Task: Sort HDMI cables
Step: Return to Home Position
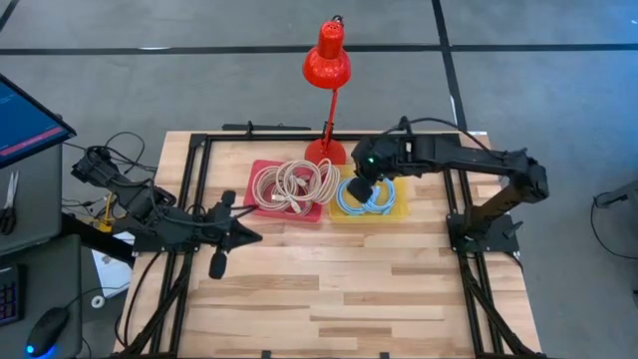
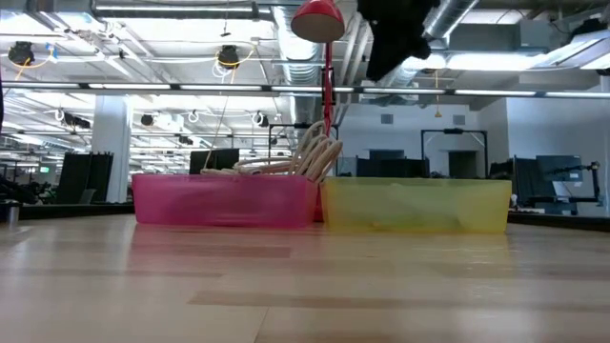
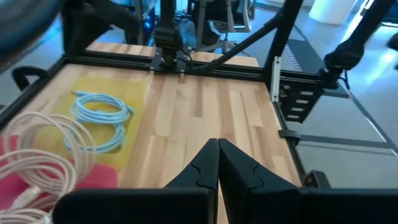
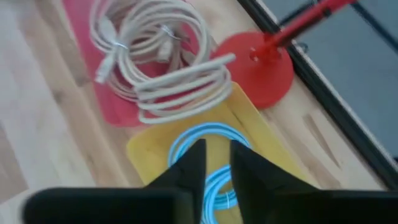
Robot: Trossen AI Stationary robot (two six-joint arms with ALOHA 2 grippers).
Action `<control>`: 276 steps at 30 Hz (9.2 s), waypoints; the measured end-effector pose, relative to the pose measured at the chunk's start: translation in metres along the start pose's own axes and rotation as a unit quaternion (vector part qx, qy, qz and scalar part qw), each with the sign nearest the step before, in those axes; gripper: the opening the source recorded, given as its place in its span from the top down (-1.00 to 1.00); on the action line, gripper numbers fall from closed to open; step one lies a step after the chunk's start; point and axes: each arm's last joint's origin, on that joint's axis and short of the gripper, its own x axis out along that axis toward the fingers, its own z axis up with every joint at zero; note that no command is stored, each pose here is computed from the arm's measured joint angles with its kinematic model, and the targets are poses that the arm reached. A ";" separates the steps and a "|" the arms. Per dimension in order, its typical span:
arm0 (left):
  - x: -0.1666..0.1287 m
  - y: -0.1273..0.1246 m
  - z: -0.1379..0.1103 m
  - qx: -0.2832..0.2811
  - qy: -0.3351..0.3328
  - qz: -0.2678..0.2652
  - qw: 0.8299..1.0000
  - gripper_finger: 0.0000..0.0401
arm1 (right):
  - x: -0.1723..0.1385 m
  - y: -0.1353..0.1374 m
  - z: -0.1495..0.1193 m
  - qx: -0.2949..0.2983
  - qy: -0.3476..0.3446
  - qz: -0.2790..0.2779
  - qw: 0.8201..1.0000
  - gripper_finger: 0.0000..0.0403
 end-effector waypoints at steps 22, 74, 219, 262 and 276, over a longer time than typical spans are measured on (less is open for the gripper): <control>-0.009 0.020 0.010 0.092 -0.038 0.080 0.992 0.97 | -0.103 0.033 -0.021 -0.059 -0.163 0.032 0.984 1.00; -0.090 0.067 0.030 0.097 -0.193 0.106 0.971 0.98 | -0.161 -0.011 -0.070 -0.143 -0.356 0.203 0.901 1.00; -0.054 0.118 -0.125 0.038 -0.186 0.183 0.965 0.98 | -0.073 -0.088 -0.239 0.001 -0.454 0.188 0.871 1.00; -0.006 0.123 -0.184 0.062 -0.136 0.144 0.978 0.98 | -0.002 -0.064 -0.258 -0.072 -0.401 0.245 0.880 1.00; 0.006 0.125 -0.205 0.053 -0.133 0.136 0.980 0.98 | 0.006 -0.062 -0.261 -0.064 -0.398 0.251 0.880 1.00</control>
